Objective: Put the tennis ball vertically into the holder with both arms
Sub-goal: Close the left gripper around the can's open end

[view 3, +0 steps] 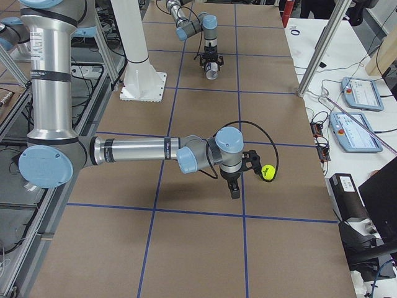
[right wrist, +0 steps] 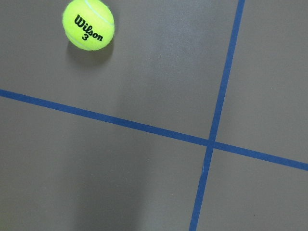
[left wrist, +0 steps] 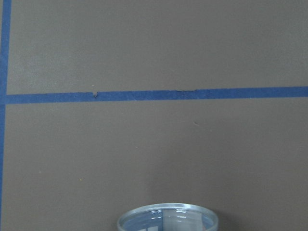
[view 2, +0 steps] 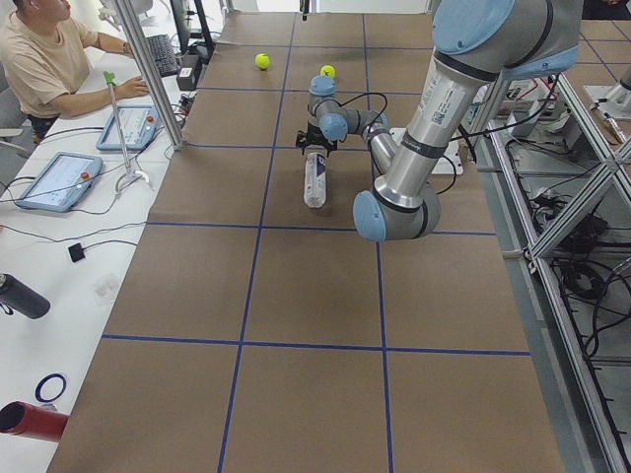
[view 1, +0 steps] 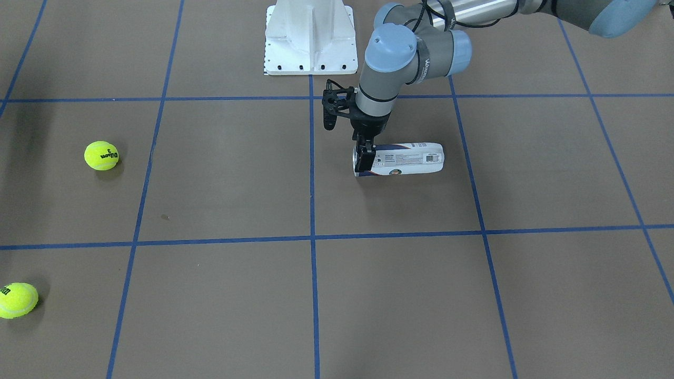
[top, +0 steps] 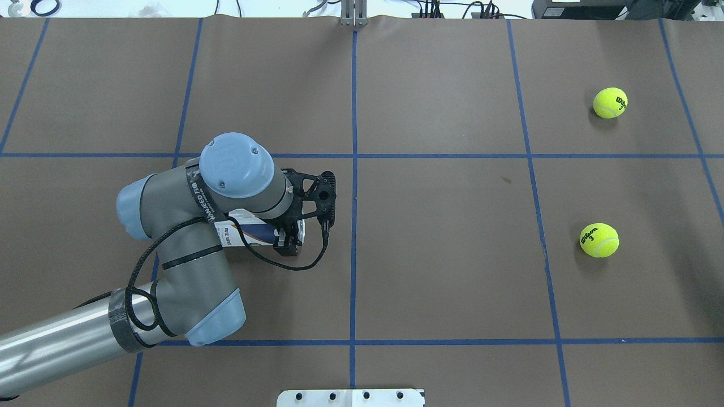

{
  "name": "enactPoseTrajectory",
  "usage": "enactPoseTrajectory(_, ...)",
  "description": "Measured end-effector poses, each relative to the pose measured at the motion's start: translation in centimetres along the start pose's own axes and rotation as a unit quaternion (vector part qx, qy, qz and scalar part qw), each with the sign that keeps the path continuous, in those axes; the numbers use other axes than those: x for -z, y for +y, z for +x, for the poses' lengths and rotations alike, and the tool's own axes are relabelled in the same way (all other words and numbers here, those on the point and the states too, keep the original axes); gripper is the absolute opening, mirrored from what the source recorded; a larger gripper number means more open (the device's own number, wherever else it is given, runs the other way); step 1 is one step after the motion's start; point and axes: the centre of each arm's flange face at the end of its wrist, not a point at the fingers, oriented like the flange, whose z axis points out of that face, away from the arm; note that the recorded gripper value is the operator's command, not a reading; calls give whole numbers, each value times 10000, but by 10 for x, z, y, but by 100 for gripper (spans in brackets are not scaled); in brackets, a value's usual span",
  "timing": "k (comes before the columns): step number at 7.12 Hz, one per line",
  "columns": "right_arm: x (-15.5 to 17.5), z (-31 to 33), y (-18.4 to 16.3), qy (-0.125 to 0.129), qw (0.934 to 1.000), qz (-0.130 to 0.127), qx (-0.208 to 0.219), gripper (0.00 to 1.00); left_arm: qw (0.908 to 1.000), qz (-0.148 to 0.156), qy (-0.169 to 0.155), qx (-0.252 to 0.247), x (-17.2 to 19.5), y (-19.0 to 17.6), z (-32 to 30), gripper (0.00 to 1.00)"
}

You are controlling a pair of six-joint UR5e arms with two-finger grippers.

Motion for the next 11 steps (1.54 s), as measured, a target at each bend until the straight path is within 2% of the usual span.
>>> enactPoseTrajectory(4, 0, 0, 0, 0, 10000, 0, 0, 99, 9993, -121, 39, 348, -15, 1, -4, 99)
enactPoseTrajectory(9, -1, 1, 0, 1, 10000, -10, -9, 99, 9989, -223, 71, 399, -31, 5, -8, 99)
enactPoseTrajectory(11, -2, 1, 0, 2, 10000, -16, -15, 99, 9991, -162, 52, 383, -41, 7, -11, 98)
